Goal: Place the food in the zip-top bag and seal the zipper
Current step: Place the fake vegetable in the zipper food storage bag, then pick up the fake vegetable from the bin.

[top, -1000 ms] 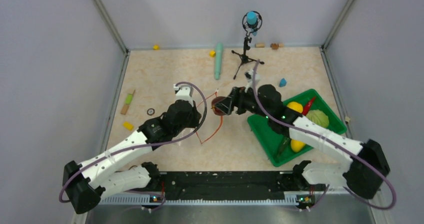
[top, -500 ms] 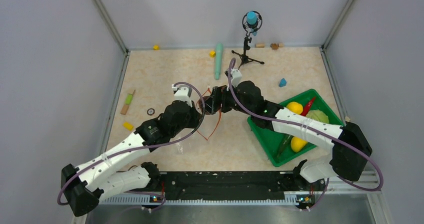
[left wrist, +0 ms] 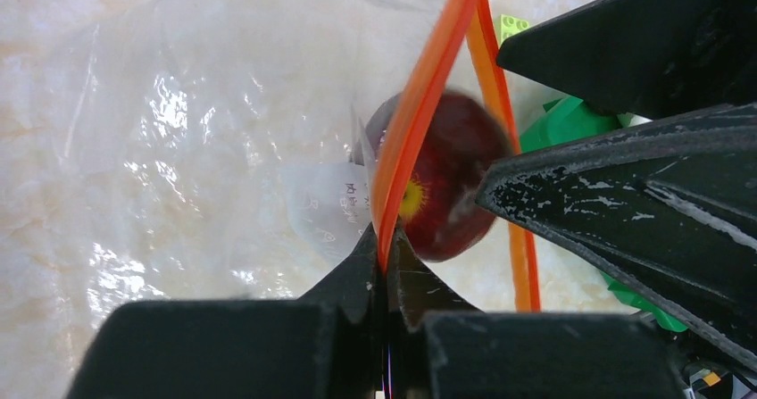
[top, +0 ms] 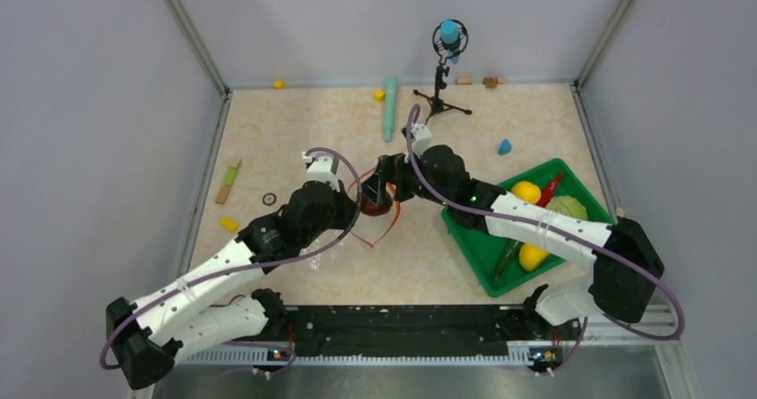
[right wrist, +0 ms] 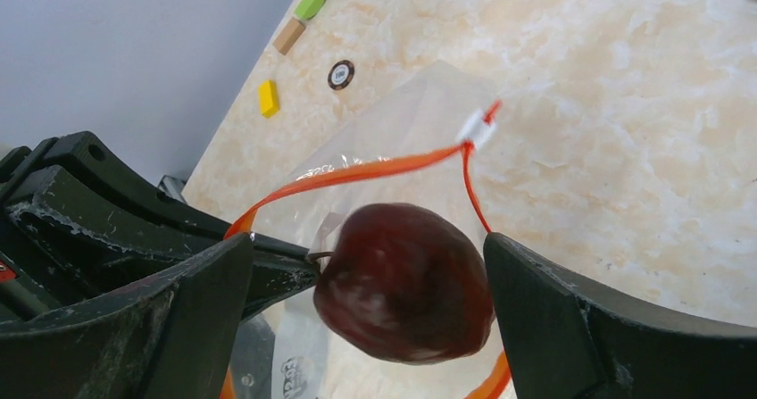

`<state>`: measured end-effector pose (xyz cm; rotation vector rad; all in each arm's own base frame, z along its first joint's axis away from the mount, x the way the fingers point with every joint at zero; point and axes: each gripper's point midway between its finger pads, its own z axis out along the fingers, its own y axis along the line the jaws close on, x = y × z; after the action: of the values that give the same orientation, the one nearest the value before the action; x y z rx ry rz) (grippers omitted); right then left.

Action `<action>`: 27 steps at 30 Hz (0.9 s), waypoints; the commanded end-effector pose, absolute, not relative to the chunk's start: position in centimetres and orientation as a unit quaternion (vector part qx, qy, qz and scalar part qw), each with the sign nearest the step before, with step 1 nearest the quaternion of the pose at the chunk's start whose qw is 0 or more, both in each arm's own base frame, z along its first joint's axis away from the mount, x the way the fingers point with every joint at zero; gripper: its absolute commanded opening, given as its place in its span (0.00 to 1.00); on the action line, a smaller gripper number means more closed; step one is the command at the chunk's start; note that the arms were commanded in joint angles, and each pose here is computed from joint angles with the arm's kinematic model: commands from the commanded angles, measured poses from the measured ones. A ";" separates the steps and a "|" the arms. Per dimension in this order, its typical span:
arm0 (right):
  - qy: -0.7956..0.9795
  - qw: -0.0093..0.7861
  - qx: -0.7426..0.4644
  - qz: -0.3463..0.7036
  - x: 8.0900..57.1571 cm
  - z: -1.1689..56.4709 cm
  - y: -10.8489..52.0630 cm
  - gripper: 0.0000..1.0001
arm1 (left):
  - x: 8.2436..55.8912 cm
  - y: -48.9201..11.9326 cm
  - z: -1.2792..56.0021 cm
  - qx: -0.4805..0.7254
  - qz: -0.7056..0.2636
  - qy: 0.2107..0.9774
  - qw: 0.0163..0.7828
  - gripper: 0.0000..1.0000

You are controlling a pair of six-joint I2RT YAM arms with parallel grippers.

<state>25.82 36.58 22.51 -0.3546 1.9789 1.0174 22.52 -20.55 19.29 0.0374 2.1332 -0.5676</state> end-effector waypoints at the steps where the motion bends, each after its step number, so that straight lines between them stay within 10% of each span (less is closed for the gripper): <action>1: 0.754 0.453 -0.148 0.452 25.1 26.9 37.5 0.99 | 23.1 -20.5 20.7 -0.001 -0.244 0.847 0.473 0.00; 15: 0.774 0.492 -0.095 0.386 25.1 26.9 32.2 0.99 | 23.2 -19.9 20.9 -0.014 -0.237 0.844 0.482 0.00; 27: 0.868 0.482 0.068 0.096 25.4 17.8 16.5 0.99 | 23.3 -20.0 20.8 -0.014 -0.239 0.841 0.485 0.00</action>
<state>25.20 23.64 21.50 -0.0219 2.0344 0.5721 22.80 -19.83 19.72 0.0002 2.1043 -0.5472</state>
